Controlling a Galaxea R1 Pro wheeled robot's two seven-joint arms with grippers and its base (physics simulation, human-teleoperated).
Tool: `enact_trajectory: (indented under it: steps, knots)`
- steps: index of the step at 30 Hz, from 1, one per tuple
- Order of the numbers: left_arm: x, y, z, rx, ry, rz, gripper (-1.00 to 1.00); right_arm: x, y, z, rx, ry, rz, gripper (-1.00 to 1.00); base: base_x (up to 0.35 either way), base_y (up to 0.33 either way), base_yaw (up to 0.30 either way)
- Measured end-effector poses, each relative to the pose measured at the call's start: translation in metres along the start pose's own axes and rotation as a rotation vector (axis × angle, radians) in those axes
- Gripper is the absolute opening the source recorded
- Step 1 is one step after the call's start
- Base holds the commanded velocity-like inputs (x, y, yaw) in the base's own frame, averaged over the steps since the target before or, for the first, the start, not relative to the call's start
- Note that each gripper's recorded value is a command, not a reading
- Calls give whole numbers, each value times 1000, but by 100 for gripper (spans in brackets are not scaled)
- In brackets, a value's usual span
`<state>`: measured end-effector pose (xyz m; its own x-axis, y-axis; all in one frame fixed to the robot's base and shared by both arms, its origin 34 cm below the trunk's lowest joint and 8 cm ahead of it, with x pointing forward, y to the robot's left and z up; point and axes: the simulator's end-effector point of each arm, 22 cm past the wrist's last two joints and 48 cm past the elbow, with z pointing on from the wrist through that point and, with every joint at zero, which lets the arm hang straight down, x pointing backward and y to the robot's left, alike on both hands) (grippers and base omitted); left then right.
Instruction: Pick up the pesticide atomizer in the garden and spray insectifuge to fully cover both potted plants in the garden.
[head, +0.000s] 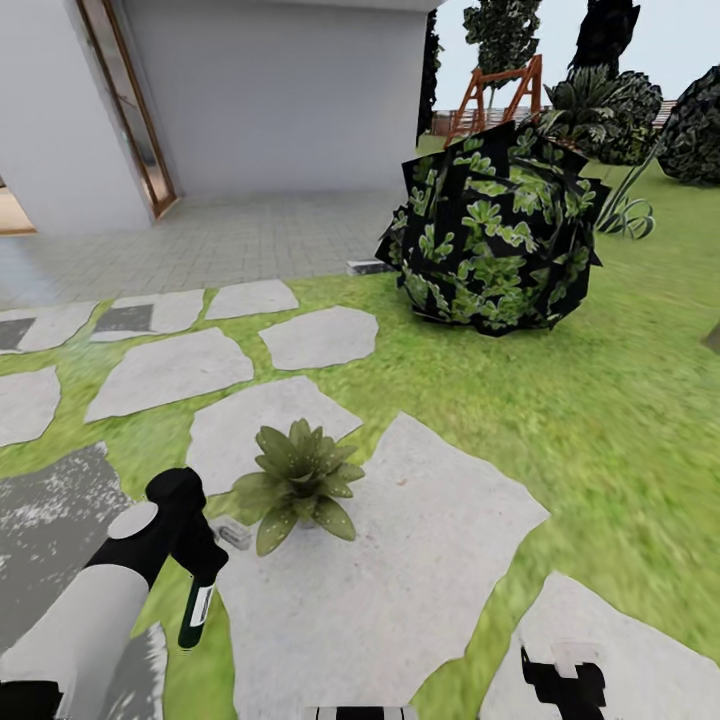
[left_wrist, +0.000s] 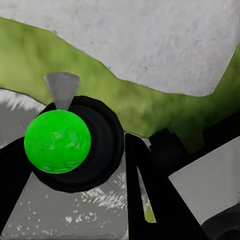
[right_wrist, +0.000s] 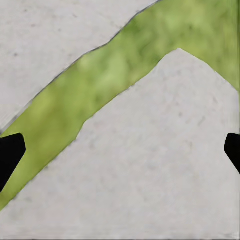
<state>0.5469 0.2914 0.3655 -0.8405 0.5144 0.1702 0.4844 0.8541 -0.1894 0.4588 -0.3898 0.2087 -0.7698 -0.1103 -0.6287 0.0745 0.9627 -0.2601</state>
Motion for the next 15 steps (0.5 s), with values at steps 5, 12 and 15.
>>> enact_trajectory:
  steps: [5, 12, 15]
  knots:
    - [-9, -4, -5, 0, -15, 4, -100, 0, 0, 0, 0, -1, 0, 100, 177, 270, -162]
    - [-9, -4, -5, 1, -15, 4, -100, -1, -1, 0, 2, 0, -1, 100, 240, 226, -4]
    - [-9, -5, -5, 2, -16, 5, -100, -1, -2, 0, 2, -1, -1, 100, 281, 94, 0]
